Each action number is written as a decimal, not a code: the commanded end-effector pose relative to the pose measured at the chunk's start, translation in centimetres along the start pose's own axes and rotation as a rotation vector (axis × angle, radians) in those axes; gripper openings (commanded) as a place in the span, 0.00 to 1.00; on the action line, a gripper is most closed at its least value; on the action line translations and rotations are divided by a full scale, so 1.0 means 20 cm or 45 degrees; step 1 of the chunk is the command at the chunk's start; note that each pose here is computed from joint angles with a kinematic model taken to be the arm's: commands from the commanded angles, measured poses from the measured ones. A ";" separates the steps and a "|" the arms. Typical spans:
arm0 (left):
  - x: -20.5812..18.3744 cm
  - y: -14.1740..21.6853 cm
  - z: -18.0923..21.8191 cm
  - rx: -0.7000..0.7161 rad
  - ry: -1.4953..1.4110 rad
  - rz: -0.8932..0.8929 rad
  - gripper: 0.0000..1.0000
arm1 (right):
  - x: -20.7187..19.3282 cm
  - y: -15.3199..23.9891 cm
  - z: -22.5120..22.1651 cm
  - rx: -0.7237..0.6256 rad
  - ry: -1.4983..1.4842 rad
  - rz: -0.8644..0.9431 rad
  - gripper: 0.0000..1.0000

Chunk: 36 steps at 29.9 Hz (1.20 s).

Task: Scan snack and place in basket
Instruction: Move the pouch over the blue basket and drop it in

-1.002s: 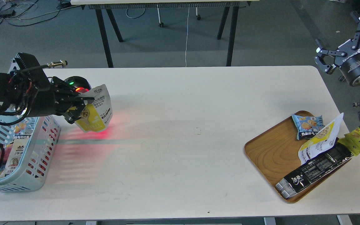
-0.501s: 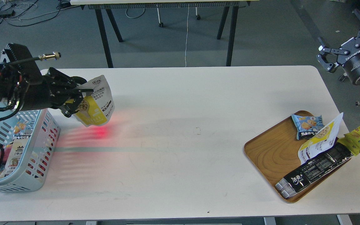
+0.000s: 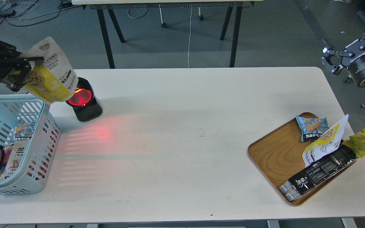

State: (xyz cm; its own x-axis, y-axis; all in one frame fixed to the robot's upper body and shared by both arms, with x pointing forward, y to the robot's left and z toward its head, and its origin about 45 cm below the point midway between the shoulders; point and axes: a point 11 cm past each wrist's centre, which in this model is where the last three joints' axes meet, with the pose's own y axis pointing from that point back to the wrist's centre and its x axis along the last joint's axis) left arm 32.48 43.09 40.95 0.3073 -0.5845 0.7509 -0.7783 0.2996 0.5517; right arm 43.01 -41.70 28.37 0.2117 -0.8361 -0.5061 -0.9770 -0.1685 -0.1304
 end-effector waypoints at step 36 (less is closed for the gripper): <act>-0.38 0.11 -0.17 0.134 0.555 0.059 0.99 | 0.00 -0.01 -0.02 0.007 0.006 -0.007 0.99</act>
State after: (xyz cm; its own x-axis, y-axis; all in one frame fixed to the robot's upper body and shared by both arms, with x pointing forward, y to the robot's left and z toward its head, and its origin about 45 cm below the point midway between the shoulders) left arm 29.63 51.32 36.54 0.4766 -0.3933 0.7862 -0.7987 0.1801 0.5742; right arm 43.01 -41.62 28.40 0.2169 -0.8350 -0.5057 -0.9759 -0.1736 -0.1319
